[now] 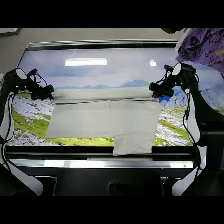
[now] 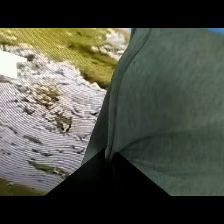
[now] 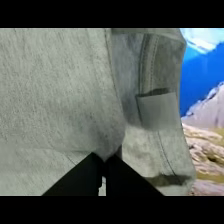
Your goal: Fold the clothes and pants, and hang the long-sleeved shirts on hangers.
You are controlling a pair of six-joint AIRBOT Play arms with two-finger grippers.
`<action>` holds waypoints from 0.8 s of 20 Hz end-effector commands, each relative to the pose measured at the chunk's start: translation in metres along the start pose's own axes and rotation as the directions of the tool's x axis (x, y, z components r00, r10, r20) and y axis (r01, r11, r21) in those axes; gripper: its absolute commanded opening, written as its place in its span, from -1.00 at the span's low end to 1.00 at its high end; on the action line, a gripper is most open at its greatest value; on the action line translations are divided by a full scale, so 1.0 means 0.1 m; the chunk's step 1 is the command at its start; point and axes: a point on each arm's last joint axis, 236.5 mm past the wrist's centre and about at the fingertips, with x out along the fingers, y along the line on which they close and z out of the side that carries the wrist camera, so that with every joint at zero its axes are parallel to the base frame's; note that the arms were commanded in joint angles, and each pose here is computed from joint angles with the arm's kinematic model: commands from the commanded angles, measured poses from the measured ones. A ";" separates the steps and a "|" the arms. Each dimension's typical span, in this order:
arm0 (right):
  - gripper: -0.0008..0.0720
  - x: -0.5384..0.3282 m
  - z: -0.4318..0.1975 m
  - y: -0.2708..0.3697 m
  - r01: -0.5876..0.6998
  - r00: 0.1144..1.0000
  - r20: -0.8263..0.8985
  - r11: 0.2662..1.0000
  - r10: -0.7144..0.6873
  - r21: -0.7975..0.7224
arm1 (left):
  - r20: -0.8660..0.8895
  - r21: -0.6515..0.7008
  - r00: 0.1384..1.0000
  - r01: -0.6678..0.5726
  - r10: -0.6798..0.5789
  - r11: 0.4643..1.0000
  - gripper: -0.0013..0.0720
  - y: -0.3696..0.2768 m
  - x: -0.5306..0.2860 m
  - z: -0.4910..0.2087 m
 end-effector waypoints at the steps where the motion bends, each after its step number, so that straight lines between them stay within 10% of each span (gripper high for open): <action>1: -0.89 0.00 -0.09 -0.04 0.017 0.999 -0.039 1.000 -0.017 0.001 | -0.059 -0.002 0.998 -0.004 0.004 1.000 -0.92 0.01 0.08 -0.12; 16: -0.88 0.34 -0.33 -0.16 0.045 0.984 -0.172 0.999 -0.040 0.026 | -0.122 0.005 0.992 -0.007 0.007 1.000 -0.86 -0.02 0.48 -0.22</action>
